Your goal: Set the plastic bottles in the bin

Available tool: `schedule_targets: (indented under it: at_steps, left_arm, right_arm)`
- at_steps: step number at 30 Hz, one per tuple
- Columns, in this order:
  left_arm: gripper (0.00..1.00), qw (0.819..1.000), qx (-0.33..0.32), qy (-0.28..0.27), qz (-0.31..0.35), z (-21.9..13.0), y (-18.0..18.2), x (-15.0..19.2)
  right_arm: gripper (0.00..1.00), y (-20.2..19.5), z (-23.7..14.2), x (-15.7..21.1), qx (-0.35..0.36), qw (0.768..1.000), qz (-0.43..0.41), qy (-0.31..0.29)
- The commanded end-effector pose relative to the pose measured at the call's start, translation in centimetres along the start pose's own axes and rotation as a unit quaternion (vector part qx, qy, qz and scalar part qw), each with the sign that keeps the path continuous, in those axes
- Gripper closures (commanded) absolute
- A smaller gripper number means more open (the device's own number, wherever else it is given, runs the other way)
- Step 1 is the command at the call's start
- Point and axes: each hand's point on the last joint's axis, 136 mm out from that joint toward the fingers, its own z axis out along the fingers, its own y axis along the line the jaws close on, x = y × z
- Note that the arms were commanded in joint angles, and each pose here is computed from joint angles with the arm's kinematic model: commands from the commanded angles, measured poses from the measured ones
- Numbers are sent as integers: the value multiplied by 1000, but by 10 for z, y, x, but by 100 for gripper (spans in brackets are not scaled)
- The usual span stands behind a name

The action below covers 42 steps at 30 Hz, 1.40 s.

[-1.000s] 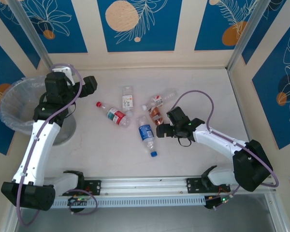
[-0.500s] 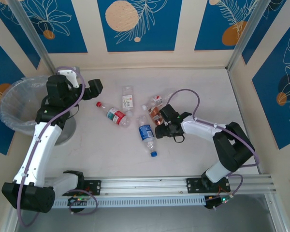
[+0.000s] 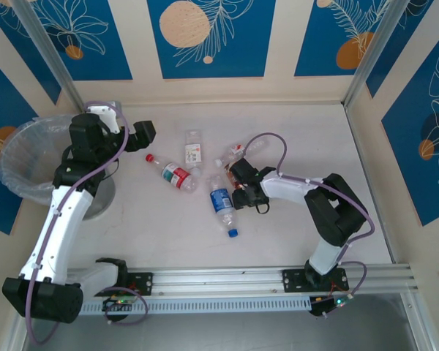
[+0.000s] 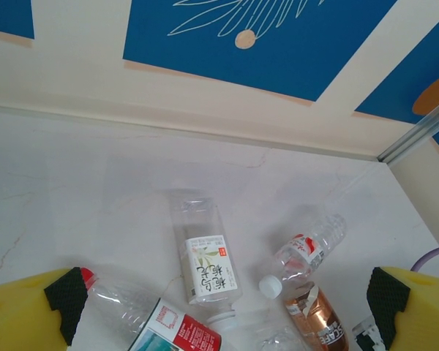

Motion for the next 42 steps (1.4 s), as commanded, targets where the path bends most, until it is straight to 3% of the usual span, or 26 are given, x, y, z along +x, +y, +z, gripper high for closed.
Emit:
schedule_targets:
  at_steps: [1, 21, 42]
  left_arm:
    - [1, 1000, 18, 0, 12, 2, -8, 0]
    - [1, 999, -7, 36, 3, 14, 5, 13]
    - [1, 995, 25, 84, -35, 42, -1, 35]
  right_arm:
    - [36, 2, 1, -3, 8, 1000, -10, 4]
    - [67, 2, 2, -2, 12, 1000, -9, -3]
    - [77, 4, -36, -22, -23, 996, 18, -89]
